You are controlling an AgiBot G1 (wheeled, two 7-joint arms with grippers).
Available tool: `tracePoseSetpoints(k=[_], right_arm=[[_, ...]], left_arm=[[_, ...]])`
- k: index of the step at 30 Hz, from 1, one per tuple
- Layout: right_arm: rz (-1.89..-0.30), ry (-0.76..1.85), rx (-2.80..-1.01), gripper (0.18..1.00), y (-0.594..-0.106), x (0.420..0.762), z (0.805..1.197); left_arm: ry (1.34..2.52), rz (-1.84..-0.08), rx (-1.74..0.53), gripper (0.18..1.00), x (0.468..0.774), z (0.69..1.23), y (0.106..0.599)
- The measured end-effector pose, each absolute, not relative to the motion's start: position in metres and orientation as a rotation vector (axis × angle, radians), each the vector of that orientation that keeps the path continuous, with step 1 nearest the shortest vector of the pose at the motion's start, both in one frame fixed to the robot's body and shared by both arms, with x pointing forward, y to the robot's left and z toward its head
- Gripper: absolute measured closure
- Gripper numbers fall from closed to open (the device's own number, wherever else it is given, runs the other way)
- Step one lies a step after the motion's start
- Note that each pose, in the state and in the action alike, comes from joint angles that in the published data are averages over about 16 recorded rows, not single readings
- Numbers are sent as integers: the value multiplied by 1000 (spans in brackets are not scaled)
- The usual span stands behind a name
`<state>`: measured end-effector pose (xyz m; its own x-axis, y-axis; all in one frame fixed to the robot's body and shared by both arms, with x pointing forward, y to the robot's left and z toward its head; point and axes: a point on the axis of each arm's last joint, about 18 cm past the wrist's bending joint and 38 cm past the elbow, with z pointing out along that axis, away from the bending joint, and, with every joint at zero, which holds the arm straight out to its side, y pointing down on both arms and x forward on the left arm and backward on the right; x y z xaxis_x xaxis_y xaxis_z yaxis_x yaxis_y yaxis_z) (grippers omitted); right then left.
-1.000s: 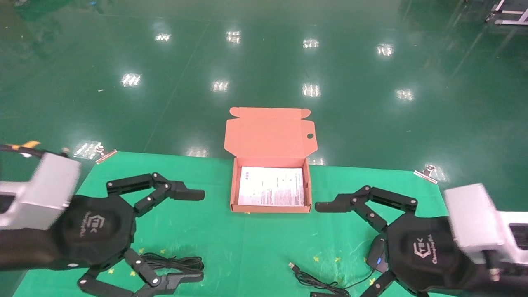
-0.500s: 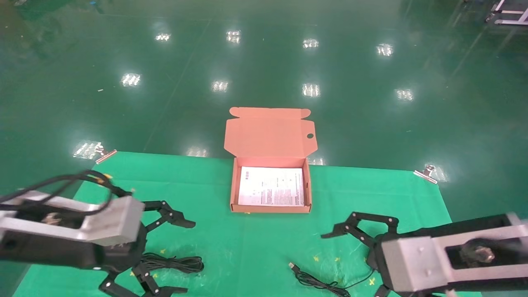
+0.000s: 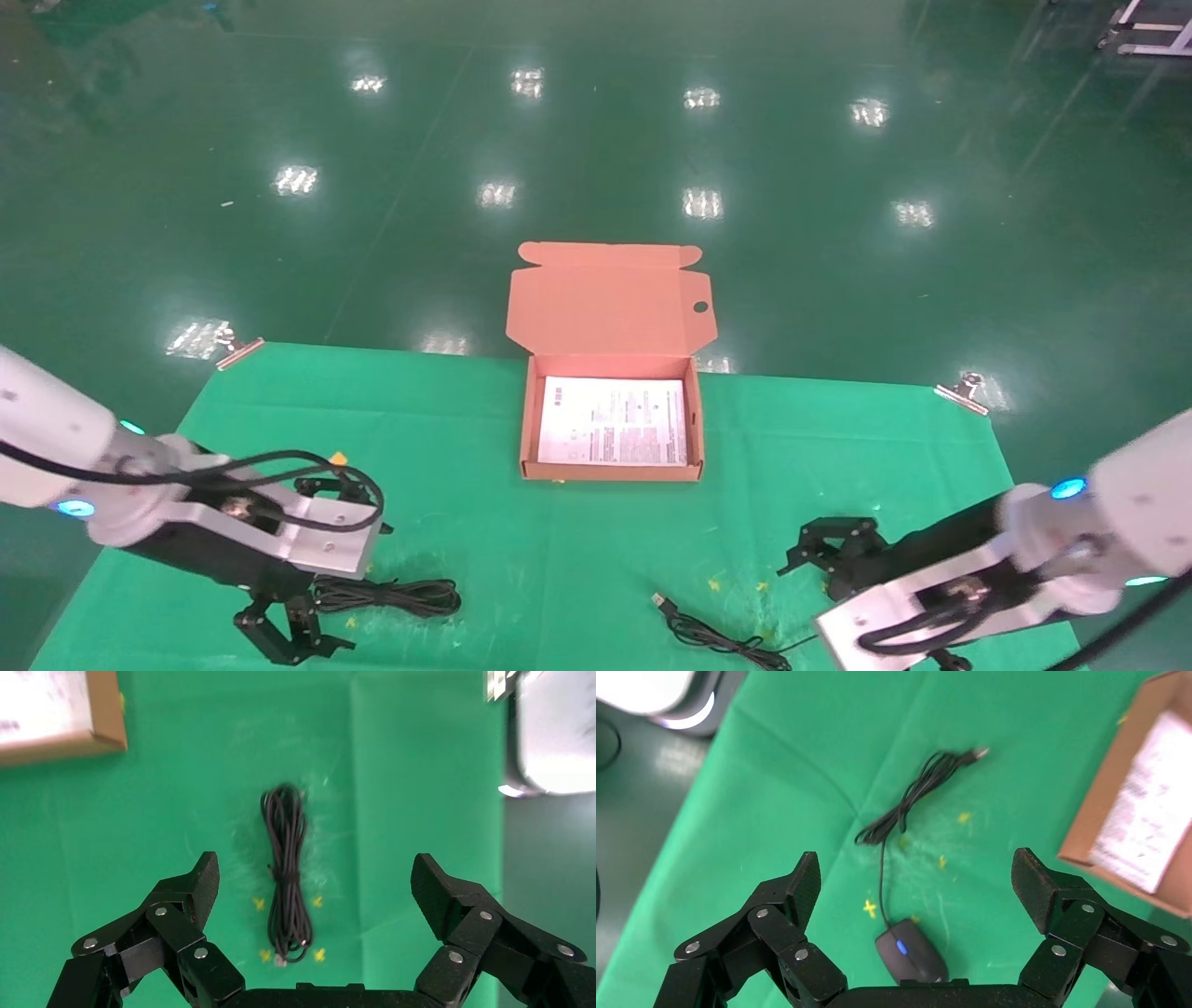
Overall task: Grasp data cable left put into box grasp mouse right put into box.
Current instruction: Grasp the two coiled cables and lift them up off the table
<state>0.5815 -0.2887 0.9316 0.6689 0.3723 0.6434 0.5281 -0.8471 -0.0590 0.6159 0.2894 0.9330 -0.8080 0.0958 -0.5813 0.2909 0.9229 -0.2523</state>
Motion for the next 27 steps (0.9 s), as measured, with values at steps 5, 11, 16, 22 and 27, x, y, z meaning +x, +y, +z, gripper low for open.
tracePoseSetpoints(k=[5, 11, 16, 22, 27], right_arm=[[-945, -697, -2711, 178, -284, 599, 911], [-936, -599, -2742, 178, -280, 617, 886], [-919, -519, -2752, 178, -277, 630, 866], [-897, -442, -2749, 178, -272, 643, 847], [-886, -406, -2743, 178, -266, 652, 836]], left_arm=[[2498, -344, 236, 184, 638, 911, 289], [2494, -299, 179, 184, 657, 886, 288], [2503, -322, 108, 184, 669, 869, 289], [2516, -377, 5, 184, 681, 854, 292], [2513, -418, -78, 184, 690, 846, 297]])
